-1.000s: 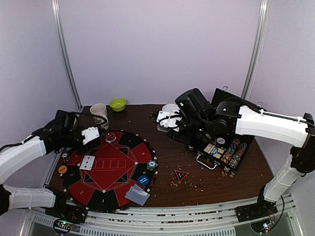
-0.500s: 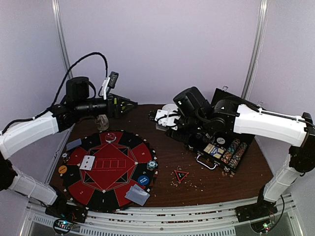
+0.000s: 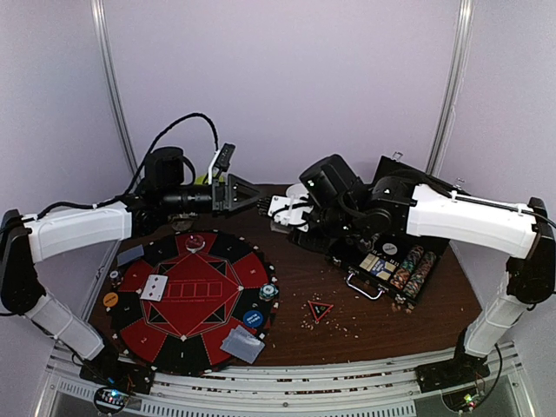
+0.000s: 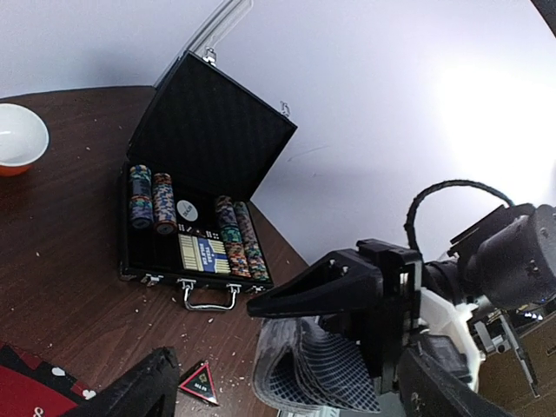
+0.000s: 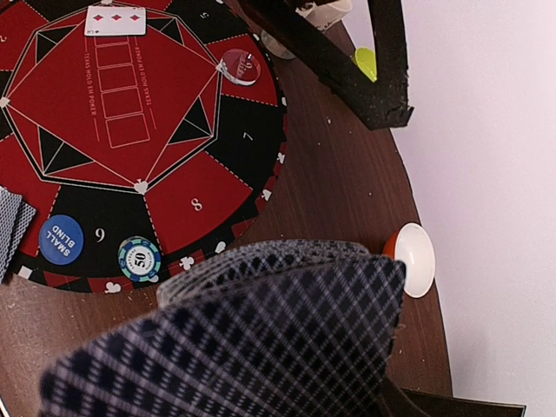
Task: Distribute texas hold em gaming equipment
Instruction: Pass from the right arm to the left
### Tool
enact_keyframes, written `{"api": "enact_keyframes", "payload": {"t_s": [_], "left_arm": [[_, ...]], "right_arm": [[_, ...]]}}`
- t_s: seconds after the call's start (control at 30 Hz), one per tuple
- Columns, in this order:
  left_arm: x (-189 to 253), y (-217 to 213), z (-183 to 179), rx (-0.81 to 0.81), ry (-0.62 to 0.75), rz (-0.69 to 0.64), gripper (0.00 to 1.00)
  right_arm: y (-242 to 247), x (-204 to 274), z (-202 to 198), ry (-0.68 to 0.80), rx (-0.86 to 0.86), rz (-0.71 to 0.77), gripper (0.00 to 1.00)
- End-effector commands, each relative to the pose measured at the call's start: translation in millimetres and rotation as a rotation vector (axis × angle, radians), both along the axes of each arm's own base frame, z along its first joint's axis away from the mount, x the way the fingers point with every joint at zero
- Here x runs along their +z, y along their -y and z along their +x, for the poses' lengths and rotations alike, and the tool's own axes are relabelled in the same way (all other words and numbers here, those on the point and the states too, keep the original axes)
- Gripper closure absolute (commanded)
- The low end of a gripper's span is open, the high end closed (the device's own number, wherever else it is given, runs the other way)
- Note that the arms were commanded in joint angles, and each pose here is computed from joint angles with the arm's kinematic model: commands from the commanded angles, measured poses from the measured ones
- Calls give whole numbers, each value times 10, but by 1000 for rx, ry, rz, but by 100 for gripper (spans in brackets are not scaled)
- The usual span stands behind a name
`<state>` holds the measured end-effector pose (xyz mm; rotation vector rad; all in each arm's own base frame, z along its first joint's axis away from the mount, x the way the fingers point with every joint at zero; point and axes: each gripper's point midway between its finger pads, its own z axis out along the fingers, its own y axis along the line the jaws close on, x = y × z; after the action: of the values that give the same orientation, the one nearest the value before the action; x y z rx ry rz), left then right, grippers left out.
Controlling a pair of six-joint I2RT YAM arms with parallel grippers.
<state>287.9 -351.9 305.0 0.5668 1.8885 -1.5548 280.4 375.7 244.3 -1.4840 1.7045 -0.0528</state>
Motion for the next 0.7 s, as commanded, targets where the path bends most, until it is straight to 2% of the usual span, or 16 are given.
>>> {"api": "enact_keyframes", "payload": {"t_s": [0.0, 0.07, 0.13, 0.27, 0.43, 0.67], "left_arm": [[-101, 83, 39, -34, -46, 2, 13], [-165, 94, 59, -28, -77, 11, 18], [-220, 101, 85, -20, -108, 6, 18], [-193, 152, 46, -63, -131, -53, 12], [-116, 137, 23, -66, -85, -66, 5], [-242, 242, -18, -96, -93, -2, 3]], "right_arm": [[-80, 107, 3, 11, 11, 21, 55], [-80, 102, -1, 10, 12, 19, 55], [-88, 104, -10, 10, 16, 20, 55], [-87, 100, -12, 9, 17, 20, 55], [-78, 88, -18, 8, 18, 16, 55], [-96, 77, -9, 7, 19, 16, 55]]}}
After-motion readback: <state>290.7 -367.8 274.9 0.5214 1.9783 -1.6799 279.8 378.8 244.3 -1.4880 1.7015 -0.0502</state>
